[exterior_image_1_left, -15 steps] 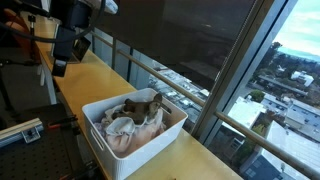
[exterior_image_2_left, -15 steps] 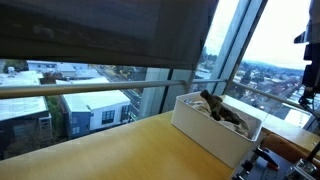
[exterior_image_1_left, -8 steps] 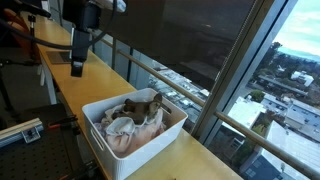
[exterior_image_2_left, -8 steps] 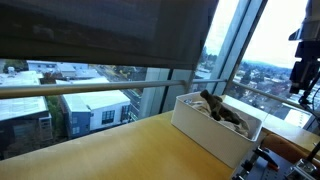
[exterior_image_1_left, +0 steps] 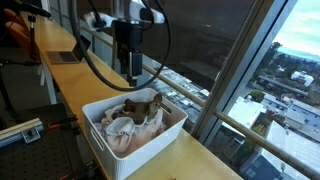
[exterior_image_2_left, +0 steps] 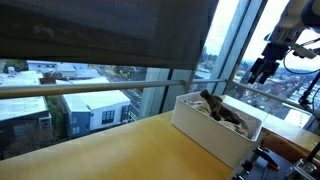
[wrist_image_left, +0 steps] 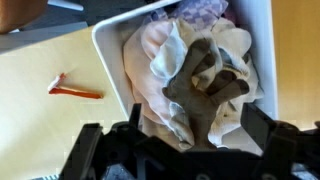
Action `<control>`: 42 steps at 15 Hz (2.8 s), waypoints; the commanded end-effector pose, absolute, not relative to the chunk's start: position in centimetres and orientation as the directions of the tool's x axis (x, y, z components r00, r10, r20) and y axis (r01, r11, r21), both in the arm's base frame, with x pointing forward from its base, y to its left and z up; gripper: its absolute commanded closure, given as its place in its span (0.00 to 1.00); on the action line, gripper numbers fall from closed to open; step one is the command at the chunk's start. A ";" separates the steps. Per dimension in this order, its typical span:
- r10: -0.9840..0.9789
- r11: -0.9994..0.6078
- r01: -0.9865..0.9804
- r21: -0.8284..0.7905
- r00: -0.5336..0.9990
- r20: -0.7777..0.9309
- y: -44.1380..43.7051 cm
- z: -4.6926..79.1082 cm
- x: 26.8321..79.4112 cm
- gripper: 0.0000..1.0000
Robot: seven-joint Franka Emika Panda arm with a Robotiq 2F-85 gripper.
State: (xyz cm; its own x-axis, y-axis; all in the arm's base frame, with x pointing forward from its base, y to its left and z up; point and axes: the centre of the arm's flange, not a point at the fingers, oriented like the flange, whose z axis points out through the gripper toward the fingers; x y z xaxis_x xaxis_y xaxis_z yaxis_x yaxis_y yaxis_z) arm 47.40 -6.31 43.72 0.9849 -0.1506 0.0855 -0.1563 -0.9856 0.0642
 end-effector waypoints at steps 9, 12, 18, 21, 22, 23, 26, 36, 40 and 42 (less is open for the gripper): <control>-0.158 -0.987 -0.152 -0.052 0.975 0.157 -7.2 31.9 58.4 0.00; -0.170 -0.985 -0.161 -0.068 0.975 0.142 -7.1 28.3 59.5 0.00; -0.169 -0.985 -0.166 -0.050 0.984 0.065 -5.3 18.5 59.6 0.00; -0.177 -0.984 -0.176 -0.033 0.984 0.018 -5.6 14.0 59.7 0.00; -0.179 -0.983 -0.179 -0.029 0.984 0.008 -5.8 13.1 59.7 0.00; -0.183 -0.983 -0.183 -0.031 0.983 0.000 -6.0 12.7 59.6 0.25; -0.200 -0.980 -0.200 -0.027 0.980 0.002 -6.4 14.8 58.9 0.40; -0.242 -0.965 -0.244 -0.098 0.970 -0.033 -6.7 31.4 54.0 0.94; -0.223 -0.967 -0.222 -0.123 0.975 -0.007 -3.9 39.6 52.3 0.95; -0.191 -0.974 -0.186 -0.127 0.981 0.026 -0.6 43.2 52.2 0.95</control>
